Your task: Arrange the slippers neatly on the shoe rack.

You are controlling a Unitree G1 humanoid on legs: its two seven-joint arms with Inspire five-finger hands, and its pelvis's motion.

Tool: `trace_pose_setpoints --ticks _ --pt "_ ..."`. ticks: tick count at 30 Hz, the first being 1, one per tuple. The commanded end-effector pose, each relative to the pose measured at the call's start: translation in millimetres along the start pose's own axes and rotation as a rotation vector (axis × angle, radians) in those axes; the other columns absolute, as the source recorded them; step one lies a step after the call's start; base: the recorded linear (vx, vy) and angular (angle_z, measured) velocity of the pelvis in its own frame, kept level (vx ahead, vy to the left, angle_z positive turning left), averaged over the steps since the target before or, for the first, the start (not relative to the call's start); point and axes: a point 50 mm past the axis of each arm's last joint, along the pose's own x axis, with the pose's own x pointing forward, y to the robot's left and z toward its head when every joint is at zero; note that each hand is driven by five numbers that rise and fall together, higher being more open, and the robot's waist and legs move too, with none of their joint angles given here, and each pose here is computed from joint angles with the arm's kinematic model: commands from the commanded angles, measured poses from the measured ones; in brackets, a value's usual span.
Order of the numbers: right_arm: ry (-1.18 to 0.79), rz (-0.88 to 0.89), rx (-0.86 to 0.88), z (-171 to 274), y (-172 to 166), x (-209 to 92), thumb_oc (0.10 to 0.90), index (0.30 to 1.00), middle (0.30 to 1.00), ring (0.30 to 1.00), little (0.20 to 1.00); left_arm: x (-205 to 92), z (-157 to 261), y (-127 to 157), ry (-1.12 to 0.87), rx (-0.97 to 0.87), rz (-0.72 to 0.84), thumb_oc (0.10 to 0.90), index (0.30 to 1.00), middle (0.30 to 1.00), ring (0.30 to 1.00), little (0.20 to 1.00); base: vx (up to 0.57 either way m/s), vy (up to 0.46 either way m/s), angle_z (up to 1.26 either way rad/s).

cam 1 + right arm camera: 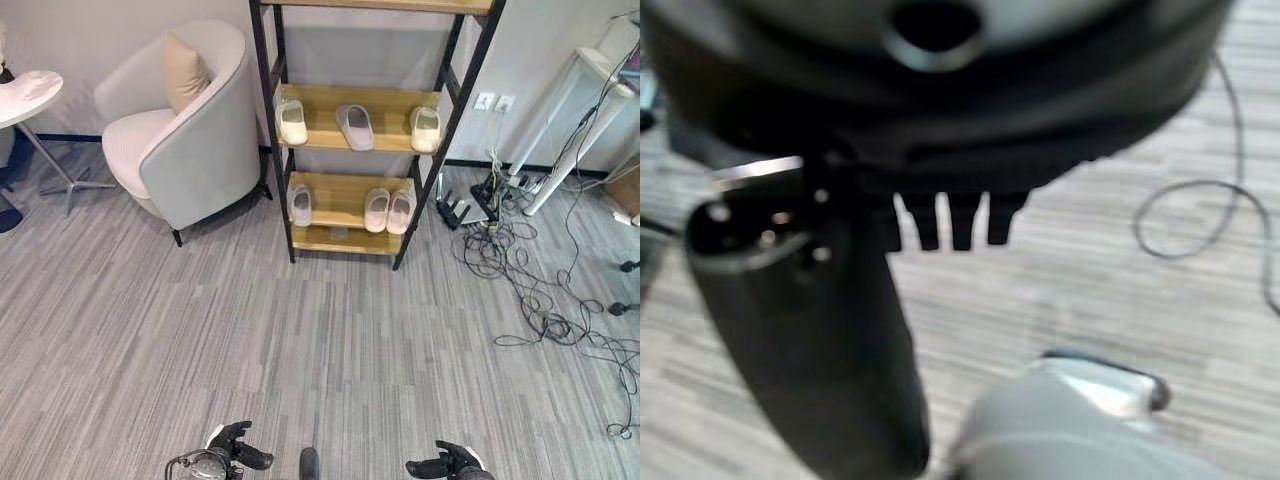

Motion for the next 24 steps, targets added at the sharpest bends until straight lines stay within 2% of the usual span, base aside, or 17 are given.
trace_pose_setpoints --ticks 1,6,12,18,24 --pt "-0.081 -0.059 -0.047 19.8 -22.8 2.6 0.800 0.900 0.900 0.900 0.900 -1.2 -5.1 1.1 0.002 -0.006 -0.001 0.800 0.900 0.900 0.900 0.900 0.24 -0.099 -0.19" --pt "-0.088 -0.053 -0.066 24.0 -22.9 3.2 0.800 0.900 0.900 0.900 0.900 -2.1 -10.2 -1.0 0.017 -0.024 -0.001 0.800 0.900 0.900 0.900 0.900 0.24 -0.119 -0.15" --pt "-0.018 -0.048 -0.071 -0.3 -22.2 0.3 0.800 0.900 0.900 0.900 0.900 -5.0 -22.9 -6.2 0.054 -0.028 -0.010 0.800 0.900 0.900 0.900 0.900 0.28 -0.193 0.32" --pt "-0.003 -0.072 -0.059 -5.5 -27.3 -0.5 0.800 0.900 0.900 0.900 0.900 -2.5 -9.7 -10.7 0.013 -0.018 -0.023 0.800 0.900 0.900 0.900 0.900 0.15 -0.220 0.20" --pt "0.010 -0.082 -0.063 -7.6 -31.6 -0.7 0.800 0.900 0.900 0.900 0.900 -2.9 -11.7 -13.3 0.021 0.002 -0.036 0.800 0.900 0.900 0.900 0.900 0.22 -0.058 0.17"
